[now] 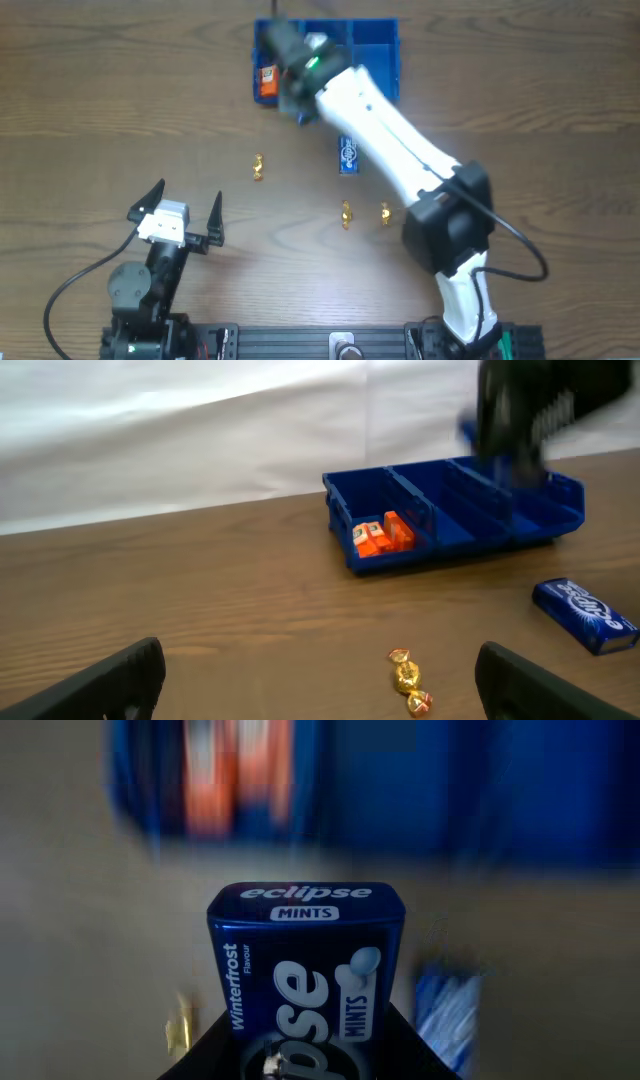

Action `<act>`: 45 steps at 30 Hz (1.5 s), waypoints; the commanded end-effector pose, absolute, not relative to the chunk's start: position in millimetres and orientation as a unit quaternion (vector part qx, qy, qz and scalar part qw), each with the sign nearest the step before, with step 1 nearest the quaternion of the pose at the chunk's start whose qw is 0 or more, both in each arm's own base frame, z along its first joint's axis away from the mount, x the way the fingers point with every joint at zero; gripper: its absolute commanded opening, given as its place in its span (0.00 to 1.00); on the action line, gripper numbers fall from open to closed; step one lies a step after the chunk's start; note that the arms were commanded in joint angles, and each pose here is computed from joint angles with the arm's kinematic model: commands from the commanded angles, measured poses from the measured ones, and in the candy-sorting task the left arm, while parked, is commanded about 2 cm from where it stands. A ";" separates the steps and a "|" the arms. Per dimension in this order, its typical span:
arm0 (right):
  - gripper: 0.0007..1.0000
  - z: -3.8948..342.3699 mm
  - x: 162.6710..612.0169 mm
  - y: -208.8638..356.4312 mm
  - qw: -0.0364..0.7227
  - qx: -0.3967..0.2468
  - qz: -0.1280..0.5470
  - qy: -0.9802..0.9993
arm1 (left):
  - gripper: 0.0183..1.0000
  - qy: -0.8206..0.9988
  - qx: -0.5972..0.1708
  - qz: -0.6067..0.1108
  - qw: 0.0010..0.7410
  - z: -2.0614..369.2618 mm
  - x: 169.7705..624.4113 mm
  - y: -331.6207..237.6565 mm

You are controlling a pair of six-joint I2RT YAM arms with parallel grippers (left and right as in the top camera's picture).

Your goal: Sort Candies Into Trays

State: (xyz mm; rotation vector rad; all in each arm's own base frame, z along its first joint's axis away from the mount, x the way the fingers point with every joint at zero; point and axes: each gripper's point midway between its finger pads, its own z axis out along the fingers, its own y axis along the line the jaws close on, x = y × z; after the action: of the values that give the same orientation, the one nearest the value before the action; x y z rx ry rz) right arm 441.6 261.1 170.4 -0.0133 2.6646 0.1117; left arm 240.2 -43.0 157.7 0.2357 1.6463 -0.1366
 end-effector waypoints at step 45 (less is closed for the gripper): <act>0.85 78.0 406.4 184.7 0.173 0.001 0.008 0.985 | 1.00 0.744 0.117 -0.064 0.655 141.9 239.1 -46.4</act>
State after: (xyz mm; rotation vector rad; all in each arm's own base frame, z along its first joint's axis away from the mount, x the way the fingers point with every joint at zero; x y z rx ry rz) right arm 440.3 185.3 146.1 -0.0359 2.6035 -0.0003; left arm 240.2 -43.0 157.8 0.2357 1.6459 -0.1365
